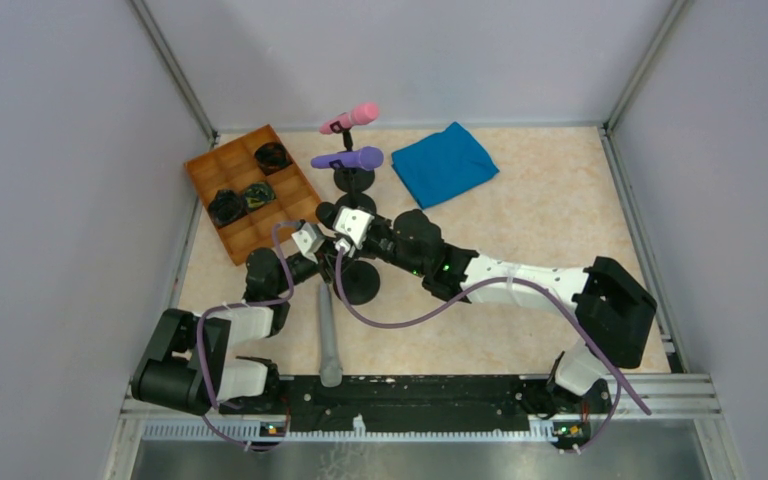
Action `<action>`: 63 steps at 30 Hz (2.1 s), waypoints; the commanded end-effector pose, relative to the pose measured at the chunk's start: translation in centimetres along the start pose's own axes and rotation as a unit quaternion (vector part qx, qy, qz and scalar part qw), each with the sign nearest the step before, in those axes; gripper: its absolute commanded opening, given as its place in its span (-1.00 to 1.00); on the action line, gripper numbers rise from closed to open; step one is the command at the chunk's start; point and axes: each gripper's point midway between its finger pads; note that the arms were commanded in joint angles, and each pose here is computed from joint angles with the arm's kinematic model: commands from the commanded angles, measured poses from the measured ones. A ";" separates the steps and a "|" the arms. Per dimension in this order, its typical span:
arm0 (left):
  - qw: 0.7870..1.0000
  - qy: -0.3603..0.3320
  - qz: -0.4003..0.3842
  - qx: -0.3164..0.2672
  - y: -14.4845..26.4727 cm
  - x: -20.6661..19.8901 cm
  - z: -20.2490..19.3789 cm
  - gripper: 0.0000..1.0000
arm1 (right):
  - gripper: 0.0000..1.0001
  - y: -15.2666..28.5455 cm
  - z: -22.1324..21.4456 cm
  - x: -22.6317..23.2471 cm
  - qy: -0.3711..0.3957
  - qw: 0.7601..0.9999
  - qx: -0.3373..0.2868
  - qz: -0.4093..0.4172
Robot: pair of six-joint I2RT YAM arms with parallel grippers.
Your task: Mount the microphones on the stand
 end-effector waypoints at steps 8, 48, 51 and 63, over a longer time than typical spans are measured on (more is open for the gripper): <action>1.000 -0.021 -0.023 0.000 -0.2 -0.6 0.3 -1.00 | -1.00 7.1 -18.9 6.8 0.067 0.935 0.320 0.139; 1.000 -0.020 -0.016 0.000 -0.2 -0.3 0.2 -1.00 | -1.00 9.0 -21.4 8.0 0.066 0.909 0.369 0.180; 1.000 -0.019 -0.016 0.001 -0.2 -0.3 0.2 -1.00 | -1.00 9.0 -21.4 8.0 0.066 0.909 0.370 0.179; 1.000 -0.020 -0.016 0.000 -0.2 -0.4 0.2 -1.00 | -1.00 8.5 -20.7 7.0 0.059 0.917 0.362 0.157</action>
Point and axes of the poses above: each gripper's point midway between its finger pads, its own y axis back along the fingers, its own x axis along the line the jaws close on, z = x × y, and after that the axes turned 13 degrees about y, right-handed
